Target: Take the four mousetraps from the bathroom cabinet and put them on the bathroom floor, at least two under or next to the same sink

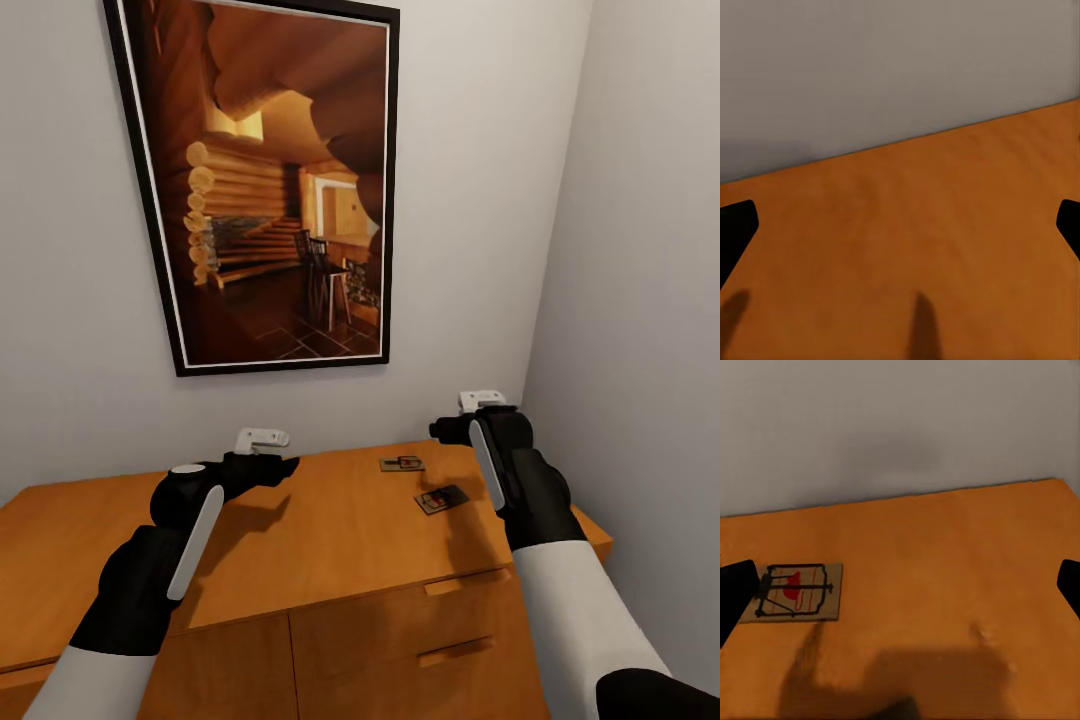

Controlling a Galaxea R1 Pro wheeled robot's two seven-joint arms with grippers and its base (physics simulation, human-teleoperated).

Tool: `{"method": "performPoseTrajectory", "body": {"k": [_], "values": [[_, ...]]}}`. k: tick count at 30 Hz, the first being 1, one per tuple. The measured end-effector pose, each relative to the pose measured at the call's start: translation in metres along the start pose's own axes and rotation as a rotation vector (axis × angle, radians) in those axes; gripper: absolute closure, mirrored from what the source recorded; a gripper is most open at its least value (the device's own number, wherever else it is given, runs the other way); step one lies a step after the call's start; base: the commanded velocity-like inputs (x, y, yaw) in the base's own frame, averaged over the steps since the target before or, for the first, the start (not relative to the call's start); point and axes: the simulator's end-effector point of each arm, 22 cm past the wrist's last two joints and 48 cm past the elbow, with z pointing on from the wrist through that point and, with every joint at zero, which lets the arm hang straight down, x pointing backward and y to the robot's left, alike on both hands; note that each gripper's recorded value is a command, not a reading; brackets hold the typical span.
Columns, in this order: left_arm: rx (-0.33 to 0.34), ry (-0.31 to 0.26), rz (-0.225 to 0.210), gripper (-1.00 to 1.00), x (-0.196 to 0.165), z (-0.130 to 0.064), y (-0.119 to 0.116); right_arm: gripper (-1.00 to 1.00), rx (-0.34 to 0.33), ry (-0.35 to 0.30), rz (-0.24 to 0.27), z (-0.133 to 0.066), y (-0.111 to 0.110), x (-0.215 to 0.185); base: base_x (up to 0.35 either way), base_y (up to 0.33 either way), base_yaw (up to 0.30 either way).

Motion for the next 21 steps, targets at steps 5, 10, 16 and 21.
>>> {"method": "performPoseTrajectory", "body": {"k": [5, 10, 16, 21], "values": [[0.002, 0.0, 0.0, -1.0, 0.0, 0.0, 0.0, -1.0, -0.04, -0.01, -0.128, -0.003, 0.039, 0.0, 0.0, 0.0, 0.0], [0.005, 0.0, -0.002, -1.0, 0.0, 0.0, -0.001, -1.0, -0.063, -0.019, -0.175, -0.006, 0.055, 0.0, 0.0, 0.0, 0.0], [0.023, 0.001, -0.016, -1.0, 0.0, 0.0, -0.005, -1.0, -0.113, -0.026, -0.189, -0.01, 0.068, -0.001, 0.0, 0.0, 0.0], [0.035, 0.001, -0.024, -1.0, 0.0, 0.0, -0.008, -1.0, -0.137, -0.026, -0.192, -0.011, 0.073, -0.001, 0.0, 0.0, 0.0]]}}
